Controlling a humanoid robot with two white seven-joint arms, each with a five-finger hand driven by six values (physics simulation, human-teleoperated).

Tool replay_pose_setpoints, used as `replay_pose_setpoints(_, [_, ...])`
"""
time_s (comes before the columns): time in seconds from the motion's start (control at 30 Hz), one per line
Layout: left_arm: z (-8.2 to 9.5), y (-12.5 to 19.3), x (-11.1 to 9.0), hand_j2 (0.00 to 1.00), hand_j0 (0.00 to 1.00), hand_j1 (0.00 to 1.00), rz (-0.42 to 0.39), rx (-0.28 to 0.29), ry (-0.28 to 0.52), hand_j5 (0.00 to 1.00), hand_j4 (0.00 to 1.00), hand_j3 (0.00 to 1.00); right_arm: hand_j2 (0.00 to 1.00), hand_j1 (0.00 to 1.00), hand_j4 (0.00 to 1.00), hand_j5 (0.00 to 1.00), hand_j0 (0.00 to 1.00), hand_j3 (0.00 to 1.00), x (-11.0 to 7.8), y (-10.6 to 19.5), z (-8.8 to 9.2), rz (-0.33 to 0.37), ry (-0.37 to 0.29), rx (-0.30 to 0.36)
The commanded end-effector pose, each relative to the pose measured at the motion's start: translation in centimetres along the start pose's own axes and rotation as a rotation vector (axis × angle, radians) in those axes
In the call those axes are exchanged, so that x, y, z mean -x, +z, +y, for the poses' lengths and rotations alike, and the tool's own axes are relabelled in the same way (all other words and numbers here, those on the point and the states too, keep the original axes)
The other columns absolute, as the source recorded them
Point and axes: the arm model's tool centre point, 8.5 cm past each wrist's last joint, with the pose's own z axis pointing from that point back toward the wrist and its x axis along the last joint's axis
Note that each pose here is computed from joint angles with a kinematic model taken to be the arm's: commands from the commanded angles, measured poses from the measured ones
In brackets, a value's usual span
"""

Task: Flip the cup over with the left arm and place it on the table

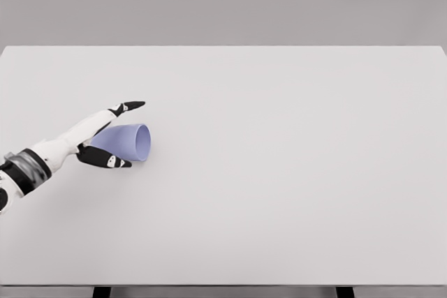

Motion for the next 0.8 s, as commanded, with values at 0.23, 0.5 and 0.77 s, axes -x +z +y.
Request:
replay_pose_setpoints(0.23, [-0.65,-0.29,0.23,1.00,1.00,1.00,0.031,0.015,0.007,1.00,1.00,1.00,1.00,1.00,1.00,1.00,1.00,1.00,0.00,0.00,0.00,0.000,0.000,0.000])
replay_pose_setpoints(0.5, [-1.12,-0.59,0.29,1.00,1.00,1.00,0.049,0.020,0.016,1.00,1.00,1.00,1.00,1.00,1.00,1.00,1.00,1.00,0.00,0.00,0.00,0.000,0.000,0.000])
replay_pose_setpoints(0.77, [-1.13,-0.74,0.51,1.00,1.00,1.00,0.080,0.016,0.014,1.00,1.00,1.00,1.00,1.00,1.00,1.00,1.00,1.00,0.00,0.00,0.00,0.000,0.000,0.000])
